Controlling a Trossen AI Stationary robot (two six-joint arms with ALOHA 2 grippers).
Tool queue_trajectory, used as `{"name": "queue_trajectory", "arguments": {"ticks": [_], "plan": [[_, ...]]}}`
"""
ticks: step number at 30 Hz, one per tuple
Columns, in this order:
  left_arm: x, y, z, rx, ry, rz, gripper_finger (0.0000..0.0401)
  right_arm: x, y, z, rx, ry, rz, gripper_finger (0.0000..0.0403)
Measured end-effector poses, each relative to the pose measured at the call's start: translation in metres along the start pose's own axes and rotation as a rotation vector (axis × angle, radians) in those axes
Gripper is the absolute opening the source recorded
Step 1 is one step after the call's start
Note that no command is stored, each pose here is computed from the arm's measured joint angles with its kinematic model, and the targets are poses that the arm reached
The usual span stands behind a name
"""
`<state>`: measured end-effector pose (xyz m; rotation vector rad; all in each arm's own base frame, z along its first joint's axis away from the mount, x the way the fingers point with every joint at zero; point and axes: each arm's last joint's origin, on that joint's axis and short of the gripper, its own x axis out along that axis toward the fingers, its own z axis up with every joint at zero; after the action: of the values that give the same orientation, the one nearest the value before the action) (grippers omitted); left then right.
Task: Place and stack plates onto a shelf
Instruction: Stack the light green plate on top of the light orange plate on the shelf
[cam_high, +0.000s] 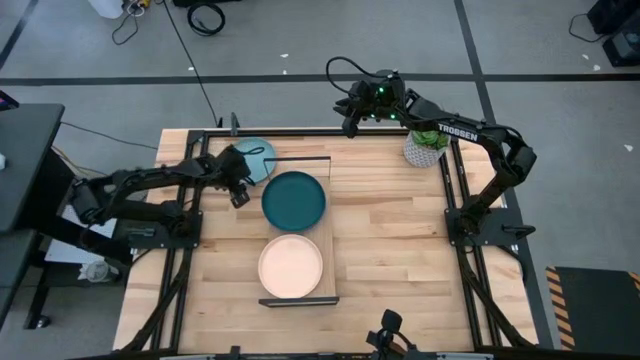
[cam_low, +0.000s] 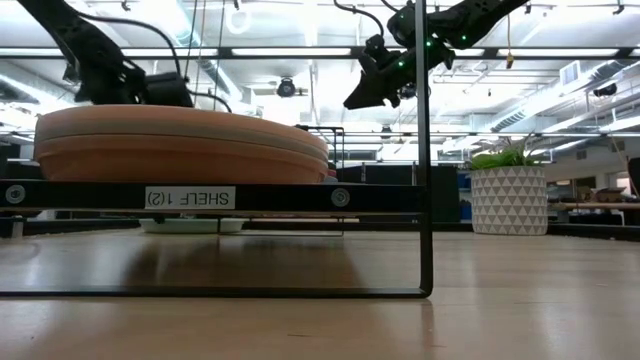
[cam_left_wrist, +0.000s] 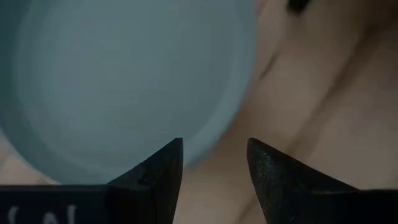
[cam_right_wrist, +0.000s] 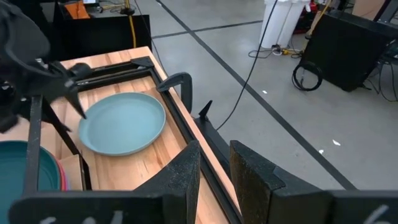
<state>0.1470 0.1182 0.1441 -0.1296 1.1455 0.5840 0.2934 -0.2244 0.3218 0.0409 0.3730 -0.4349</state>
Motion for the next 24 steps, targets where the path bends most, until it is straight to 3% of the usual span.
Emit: {"name": "queue_trajectory", "arguments": {"ticks": [3, 9, 16, 24], "plan": [[0.009, 0.000, 0.001, 0.046, 0.029, 0.049, 0.0176, 0.000, 0.000, 0.000, 0.001, -0.002, 0.012, 0.0094], [0.020, -0.001, 0.000, 0.122, 0.081, 0.036, 0.0146, 0.000, 0.001, 0.000, 0.001, -0.003, 0.025, 0.0094], [0.015, -0.004, 0.003, 0.160, 0.102, 0.036, 0.0018, 0.000, 0.001, 0.000, 0.001, -0.002, 0.025, 0.0094], [-0.014, 0.002, 0.027, 0.068, 0.025, 0.043, 0.0016, 0.000, 0.001, 0.000, 0.001, -0.002, 0.025, 0.0094]]}}
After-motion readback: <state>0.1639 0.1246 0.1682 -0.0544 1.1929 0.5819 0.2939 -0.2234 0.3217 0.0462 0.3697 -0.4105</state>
